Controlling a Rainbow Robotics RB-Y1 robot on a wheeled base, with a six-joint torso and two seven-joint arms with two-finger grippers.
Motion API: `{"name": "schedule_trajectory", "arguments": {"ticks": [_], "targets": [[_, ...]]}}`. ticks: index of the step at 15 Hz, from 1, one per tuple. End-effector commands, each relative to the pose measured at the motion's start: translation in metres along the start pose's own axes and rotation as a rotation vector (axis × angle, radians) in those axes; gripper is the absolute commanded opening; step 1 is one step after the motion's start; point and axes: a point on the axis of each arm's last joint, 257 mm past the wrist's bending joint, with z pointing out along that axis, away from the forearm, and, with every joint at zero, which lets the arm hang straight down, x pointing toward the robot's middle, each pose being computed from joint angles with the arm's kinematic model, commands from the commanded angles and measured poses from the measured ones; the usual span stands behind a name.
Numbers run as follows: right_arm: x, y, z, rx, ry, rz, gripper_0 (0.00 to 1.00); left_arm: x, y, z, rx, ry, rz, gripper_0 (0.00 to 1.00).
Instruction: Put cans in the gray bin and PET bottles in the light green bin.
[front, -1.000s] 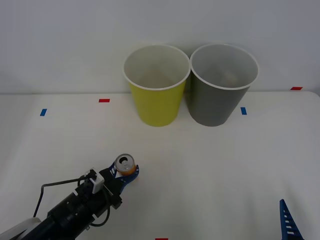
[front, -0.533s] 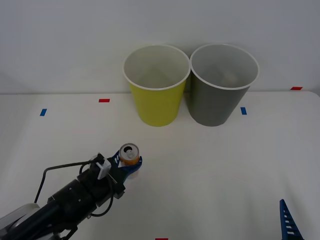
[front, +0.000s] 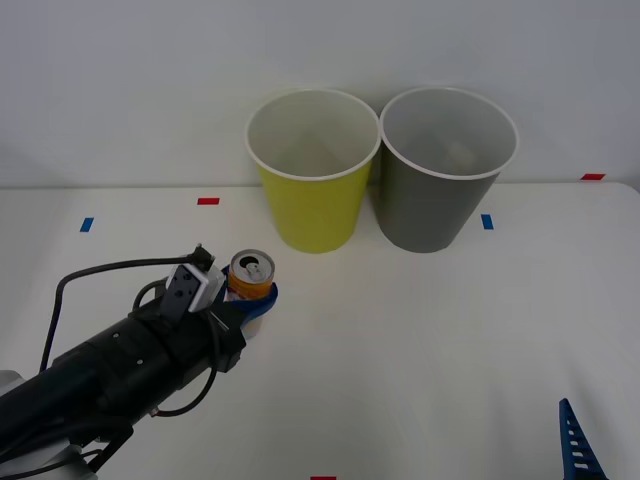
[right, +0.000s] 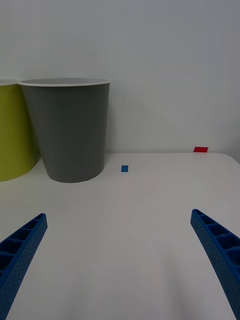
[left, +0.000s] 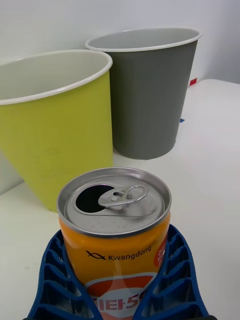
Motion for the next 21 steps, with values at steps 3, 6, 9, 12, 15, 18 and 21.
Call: {"name": "schedule_trajectory", "arguments": {"ticks": [3, 6, 9, 12, 15, 18, 21], "targets": [[0.000, 0.000, 0.000, 0.000, 0.000, 0.000, 1.00, -0.052, 0.013, -0.029, -0.007, 0.089, 0.043, 0.03], [0.000, 0.000, 0.000, 0.000, 0.000, 0.000, 1.00, -0.069, 0.031, -0.044, 0.006, 0.145, 0.117, 0.03], [0.000, 0.000, 0.000, 0.000, 0.000, 0.000, 1.00, -0.095, 0.055, -0.055, 0.005, 0.151, 0.189, 0.03], [0.000, 0.000, 0.000, 0.000, 0.000, 0.000, 1.00, -0.130, 0.077, -0.061, -0.041, 0.112, 0.257, 0.03], [0.000, 0.000, 0.000, 0.000, 0.000, 0.000, 1.00, -0.166, 0.076, -0.058, -0.049, 0.022, 0.190, 0.03], [0.000, 0.000, 0.000, 0.000, 0.000, 0.000, 1.00, -0.201, 0.070, -0.056, -0.033, -0.060, 0.051, 0.02], [0.000, 0.000, 0.000, 0.000, 0.000, 0.000, 1.00, -0.236, 0.066, -0.054, -0.025, -0.154, -0.031, 0.02]]}}
